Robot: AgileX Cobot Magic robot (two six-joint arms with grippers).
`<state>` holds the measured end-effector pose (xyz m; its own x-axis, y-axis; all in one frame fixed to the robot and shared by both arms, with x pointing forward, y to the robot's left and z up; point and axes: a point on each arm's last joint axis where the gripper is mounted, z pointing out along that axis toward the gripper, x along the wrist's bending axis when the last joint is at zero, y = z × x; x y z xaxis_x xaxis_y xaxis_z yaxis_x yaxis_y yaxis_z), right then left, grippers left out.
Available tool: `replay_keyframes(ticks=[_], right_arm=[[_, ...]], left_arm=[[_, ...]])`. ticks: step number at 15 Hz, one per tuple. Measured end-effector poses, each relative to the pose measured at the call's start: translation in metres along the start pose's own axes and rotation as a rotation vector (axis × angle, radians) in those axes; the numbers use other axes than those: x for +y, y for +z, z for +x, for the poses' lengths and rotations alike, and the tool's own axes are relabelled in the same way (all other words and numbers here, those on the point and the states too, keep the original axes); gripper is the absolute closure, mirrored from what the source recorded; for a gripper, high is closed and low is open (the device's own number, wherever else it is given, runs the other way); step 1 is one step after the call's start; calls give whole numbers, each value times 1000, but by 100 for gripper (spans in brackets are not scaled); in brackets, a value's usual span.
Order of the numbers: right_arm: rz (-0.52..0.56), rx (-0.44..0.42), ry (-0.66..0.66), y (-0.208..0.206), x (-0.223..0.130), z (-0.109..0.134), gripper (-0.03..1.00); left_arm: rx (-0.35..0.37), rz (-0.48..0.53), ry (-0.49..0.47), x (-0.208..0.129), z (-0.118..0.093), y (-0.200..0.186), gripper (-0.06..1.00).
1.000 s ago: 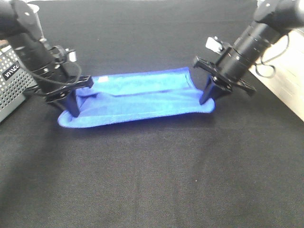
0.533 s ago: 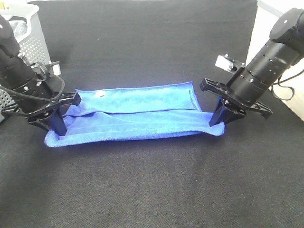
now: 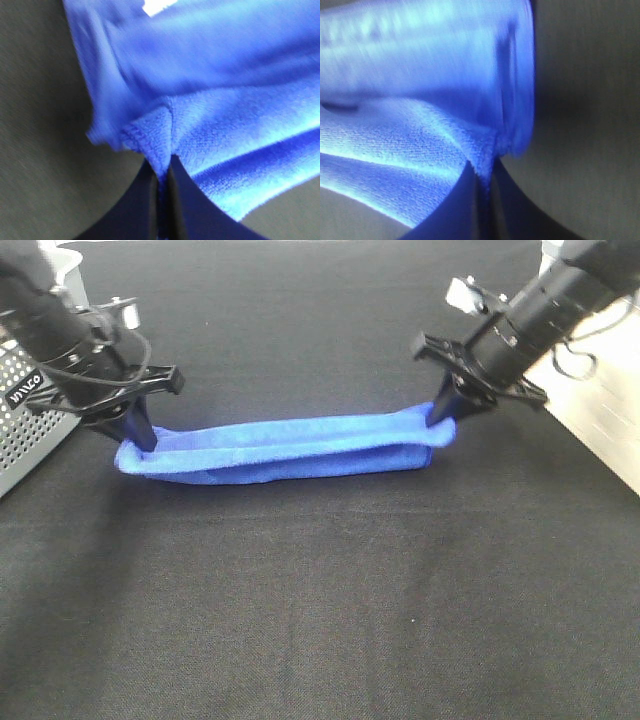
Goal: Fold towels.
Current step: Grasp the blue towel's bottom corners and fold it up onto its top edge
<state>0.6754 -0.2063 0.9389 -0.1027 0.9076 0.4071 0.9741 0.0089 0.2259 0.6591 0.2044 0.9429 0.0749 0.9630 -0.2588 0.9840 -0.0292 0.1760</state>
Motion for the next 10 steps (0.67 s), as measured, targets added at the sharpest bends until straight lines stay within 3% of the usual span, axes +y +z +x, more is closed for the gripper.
replay_keyframes(ticks=[3, 6, 8, 10], right_arm=[[-3, 7, -20, 19, 25, -4, 97], [20, -6, -6, 47, 32, -16, 96], [43, -11, 3, 58, 29, -22, 80], [48, -13, 2, 59, 29, -22, 44]], left_arm=[[63, -36, -12, 30, 6, 16, 93], [67, -36, -13, 45, 10, 39, 93], [66, -16, -19, 45, 12, 52, 80], [62, -25, -20, 47, 12, 51, 42]])
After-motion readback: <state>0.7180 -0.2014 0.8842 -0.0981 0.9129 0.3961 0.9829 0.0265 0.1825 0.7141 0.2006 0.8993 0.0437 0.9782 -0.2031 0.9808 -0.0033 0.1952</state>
